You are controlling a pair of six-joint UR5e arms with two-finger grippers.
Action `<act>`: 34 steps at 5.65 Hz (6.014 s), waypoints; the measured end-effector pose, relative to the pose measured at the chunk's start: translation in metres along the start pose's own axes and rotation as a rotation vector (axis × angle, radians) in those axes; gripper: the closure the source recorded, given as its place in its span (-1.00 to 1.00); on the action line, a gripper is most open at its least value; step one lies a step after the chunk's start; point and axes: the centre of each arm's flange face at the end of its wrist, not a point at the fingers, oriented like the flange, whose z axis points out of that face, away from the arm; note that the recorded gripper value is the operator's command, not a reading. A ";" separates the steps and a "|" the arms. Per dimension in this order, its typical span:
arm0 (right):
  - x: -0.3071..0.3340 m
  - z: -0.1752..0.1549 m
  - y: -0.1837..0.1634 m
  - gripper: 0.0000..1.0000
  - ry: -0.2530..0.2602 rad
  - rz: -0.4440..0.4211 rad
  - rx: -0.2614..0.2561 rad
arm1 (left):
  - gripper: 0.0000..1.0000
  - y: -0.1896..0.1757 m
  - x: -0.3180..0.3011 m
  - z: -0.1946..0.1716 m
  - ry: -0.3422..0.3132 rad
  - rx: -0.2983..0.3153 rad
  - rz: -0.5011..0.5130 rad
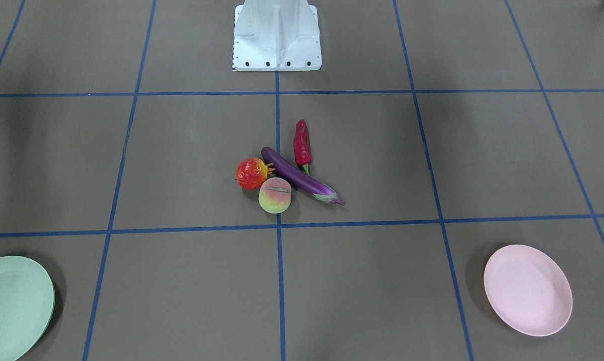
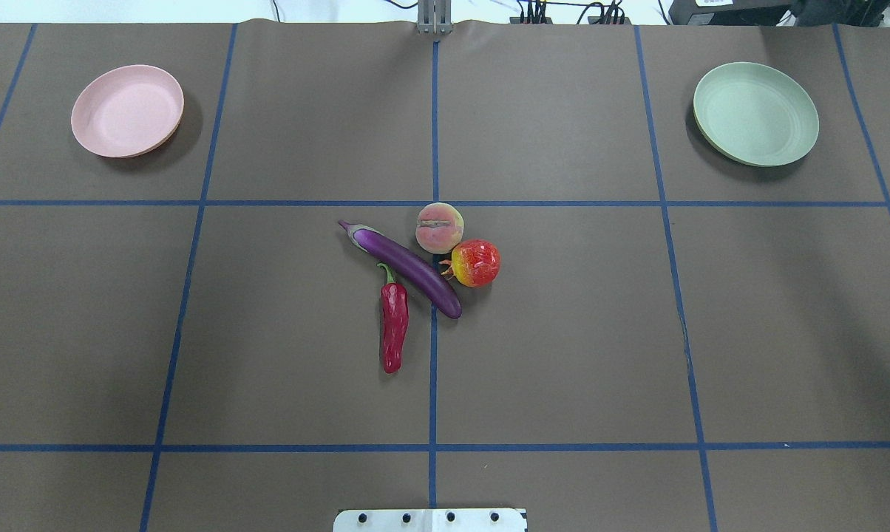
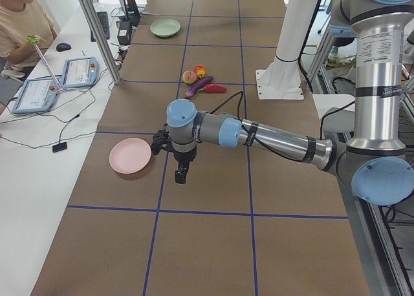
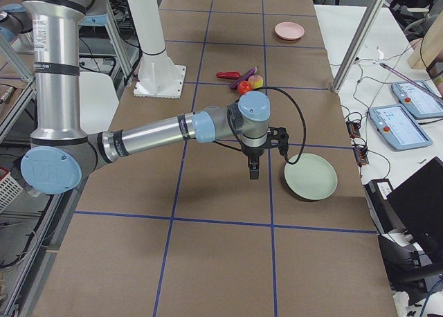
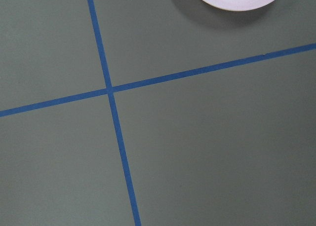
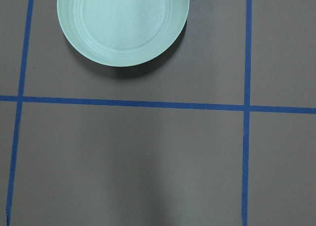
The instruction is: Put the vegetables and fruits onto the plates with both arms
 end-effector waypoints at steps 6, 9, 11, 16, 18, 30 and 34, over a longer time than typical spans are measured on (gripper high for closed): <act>-0.010 -0.003 0.019 -1.00 -0.102 0.005 -0.017 | -1.00 0.006 0.039 -0.001 0.135 0.065 0.084; -0.013 -0.004 0.019 -1.00 -0.111 -0.007 -0.018 | -1.00 -0.039 0.191 0.035 0.237 0.052 0.140; -0.016 -0.003 0.021 -1.00 -0.115 -0.043 0.000 | -1.00 -0.053 0.354 0.079 0.238 -0.005 0.107; -0.019 0.003 0.027 -1.00 -0.134 -0.060 -0.006 | -1.00 -0.078 0.663 0.146 0.082 -0.079 -0.052; -0.020 0.005 0.028 -1.00 -0.138 -0.059 -0.011 | -0.89 -0.083 0.672 0.180 0.059 -0.073 -0.071; -0.137 0.022 -0.029 -1.00 -0.177 -0.041 -0.041 | -0.98 -0.326 0.140 0.190 -0.135 0.168 -0.824; -0.397 0.074 -0.031 -1.00 -0.175 0.122 -0.069 | -1.00 -0.360 0.125 0.139 -0.056 0.270 -0.823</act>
